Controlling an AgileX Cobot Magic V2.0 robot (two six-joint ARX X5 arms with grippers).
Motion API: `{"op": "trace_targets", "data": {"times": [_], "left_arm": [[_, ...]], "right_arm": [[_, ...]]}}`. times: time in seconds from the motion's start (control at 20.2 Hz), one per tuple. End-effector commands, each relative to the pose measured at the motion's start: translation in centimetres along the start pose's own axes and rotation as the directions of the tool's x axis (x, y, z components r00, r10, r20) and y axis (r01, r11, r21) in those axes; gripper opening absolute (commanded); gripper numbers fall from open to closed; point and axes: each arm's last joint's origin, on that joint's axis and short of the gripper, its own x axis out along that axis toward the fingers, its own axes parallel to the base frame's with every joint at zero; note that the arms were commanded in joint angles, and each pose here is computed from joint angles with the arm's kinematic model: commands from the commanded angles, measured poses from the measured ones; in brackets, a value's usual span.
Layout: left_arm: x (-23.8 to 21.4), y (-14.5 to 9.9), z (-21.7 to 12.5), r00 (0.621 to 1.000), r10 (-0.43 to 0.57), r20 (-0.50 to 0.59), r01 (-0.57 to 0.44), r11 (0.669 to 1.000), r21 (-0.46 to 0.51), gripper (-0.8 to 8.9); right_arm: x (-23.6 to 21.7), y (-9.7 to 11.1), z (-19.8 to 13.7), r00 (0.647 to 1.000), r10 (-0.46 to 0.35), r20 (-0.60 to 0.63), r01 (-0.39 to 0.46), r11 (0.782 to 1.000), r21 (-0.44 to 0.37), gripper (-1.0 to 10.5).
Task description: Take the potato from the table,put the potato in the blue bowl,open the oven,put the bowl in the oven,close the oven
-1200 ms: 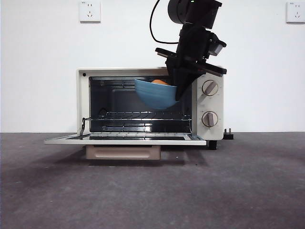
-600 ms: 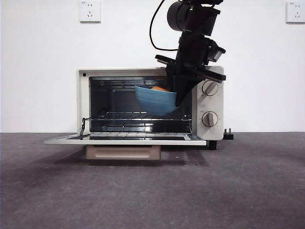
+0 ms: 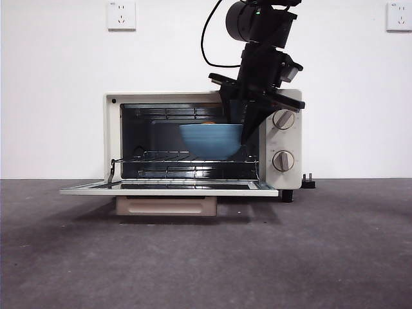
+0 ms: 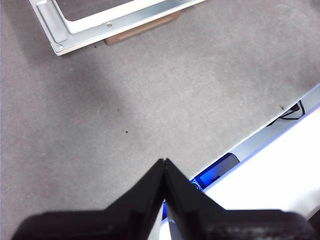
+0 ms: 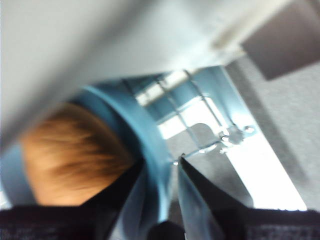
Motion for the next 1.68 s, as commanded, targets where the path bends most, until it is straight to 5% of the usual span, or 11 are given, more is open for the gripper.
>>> {"op": "trace_targets", "data": {"times": [0.05, 0.69, 1.04, 1.19, 1.34, 1.68], "left_arm": [[-0.1, 0.0, 0.0, 1.000, -0.001, 0.006, 0.001, 1.000, 0.015, -0.06], [-0.2, 0.0, 0.0, 1.000, -0.002, 0.008, 0.002, 1.000, 0.015, -0.06], [-0.2, -0.1, -0.1, 1.000, -0.005, 0.007, 0.005, 1.000, 0.014, -0.06], [-0.1, -0.1, 0.0, 1.000, -0.005, 0.007, 0.005, 1.000, 0.011, -0.06], [-0.1, -0.1, 0.0, 1.000, -0.004, 0.010, 0.004, 1.000, 0.012, -0.06], [0.1, -0.1, 1.1, 0.996, -0.009, 0.089, 0.007, 1.000, 0.026, -0.07]], "right_arm": [[0.6, 0.1, 0.1, 1.000, 0.002, -0.005, -0.002, 1.000, -0.011, 1.3], [-3.0, 0.5, 0.1, 0.998, 0.052, 0.022, -0.049, 0.991, -0.121, 1.4], [-9.6, 0.5, -0.1, 0.979, 0.178, 0.101, -0.135, 0.933, -0.333, 2.3], [-12.9, -0.2, -0.7, 0.972, 0.201, 0.124, -0.122, 0.876, -0.467, 2.2], [-16.3, -0.9, -1.9, 0.962, 0.211, 0.176, -0.063, 0.792, -0.607, 2.2], [-23.8, -4.2, -4.9, 0.949, 0.231, 0.213, 0.081, 0.474, -0.877, 2.2]]}}
